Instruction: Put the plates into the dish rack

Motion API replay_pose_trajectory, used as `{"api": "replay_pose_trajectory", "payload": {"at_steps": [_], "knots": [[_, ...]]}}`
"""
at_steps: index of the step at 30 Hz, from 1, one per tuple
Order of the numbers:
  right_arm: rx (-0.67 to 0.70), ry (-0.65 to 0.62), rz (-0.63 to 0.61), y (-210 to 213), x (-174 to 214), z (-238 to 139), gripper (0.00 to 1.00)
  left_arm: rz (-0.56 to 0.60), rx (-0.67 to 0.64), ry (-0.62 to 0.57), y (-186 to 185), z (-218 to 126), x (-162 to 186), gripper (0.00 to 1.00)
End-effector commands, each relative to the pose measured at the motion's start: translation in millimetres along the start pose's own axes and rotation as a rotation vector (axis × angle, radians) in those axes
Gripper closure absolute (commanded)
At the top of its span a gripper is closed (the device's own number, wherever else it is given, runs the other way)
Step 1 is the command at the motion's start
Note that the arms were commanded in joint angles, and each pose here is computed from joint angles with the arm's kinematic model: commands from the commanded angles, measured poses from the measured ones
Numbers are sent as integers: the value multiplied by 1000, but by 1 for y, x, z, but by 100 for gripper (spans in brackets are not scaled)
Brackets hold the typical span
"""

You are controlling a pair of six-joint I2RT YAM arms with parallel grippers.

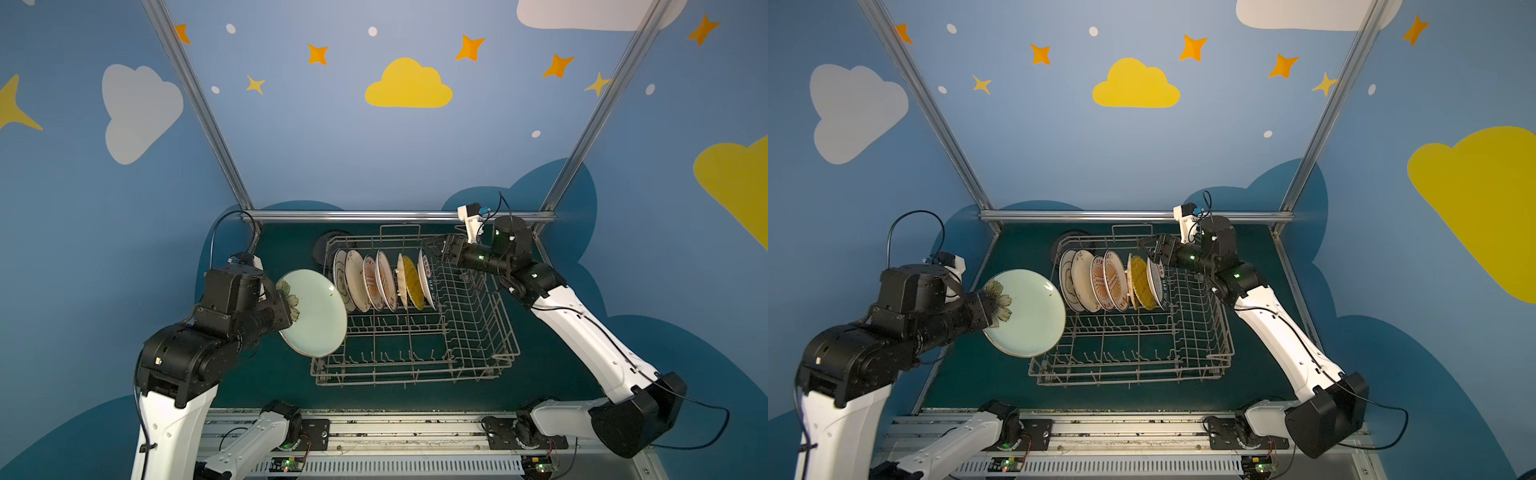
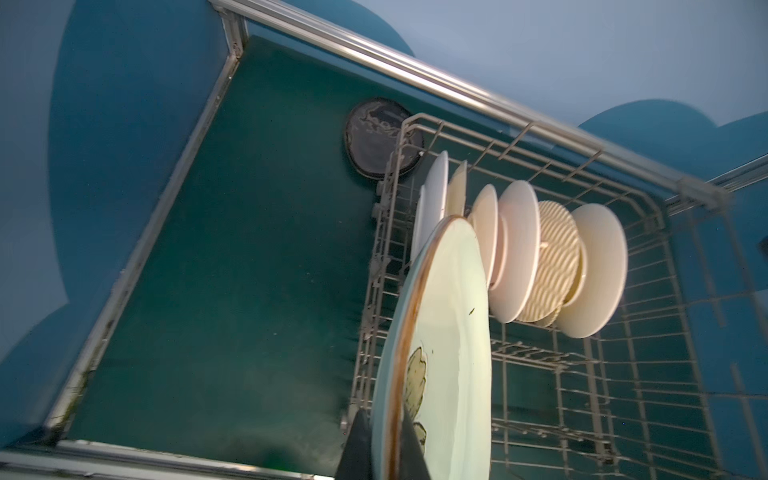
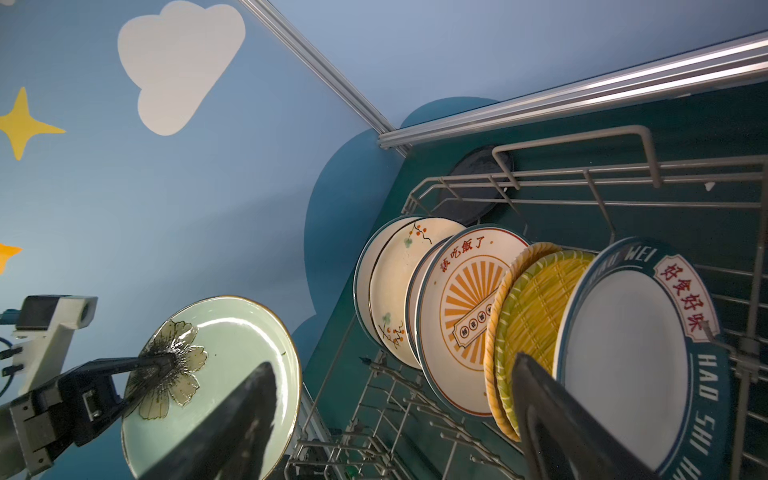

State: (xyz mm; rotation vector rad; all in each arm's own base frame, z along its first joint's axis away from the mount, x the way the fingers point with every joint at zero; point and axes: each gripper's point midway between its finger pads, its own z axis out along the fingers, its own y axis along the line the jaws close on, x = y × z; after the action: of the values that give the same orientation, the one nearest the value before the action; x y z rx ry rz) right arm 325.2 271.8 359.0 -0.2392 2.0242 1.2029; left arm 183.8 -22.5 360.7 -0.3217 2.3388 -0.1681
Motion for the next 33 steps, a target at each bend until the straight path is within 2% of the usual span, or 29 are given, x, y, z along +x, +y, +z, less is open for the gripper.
{"api": "replay_pose_trajectory", "payload": {"at_steps": [1, 9, 18, 27, 33], "knots": [[18, -20, -53, 8, -3, -10, 14, 93, -23, -78, 2, -9, -18, 96], [51, 3, -85, 9, 12, -12, 14, 211, -17, -108, -7, 3, -28, 96], [70, 28, -78, 4, 21, -11, 14, 367, -122, -111, -19, 24, -31, 96], [74, 37, -72, 3, 22, -8, 14, 367, -173, -49, -24, 42, -18, 96], [77, 42, -75, 3, 24, -6, 14, 412, -172, -2, -33, 50, -2, 96]]}}
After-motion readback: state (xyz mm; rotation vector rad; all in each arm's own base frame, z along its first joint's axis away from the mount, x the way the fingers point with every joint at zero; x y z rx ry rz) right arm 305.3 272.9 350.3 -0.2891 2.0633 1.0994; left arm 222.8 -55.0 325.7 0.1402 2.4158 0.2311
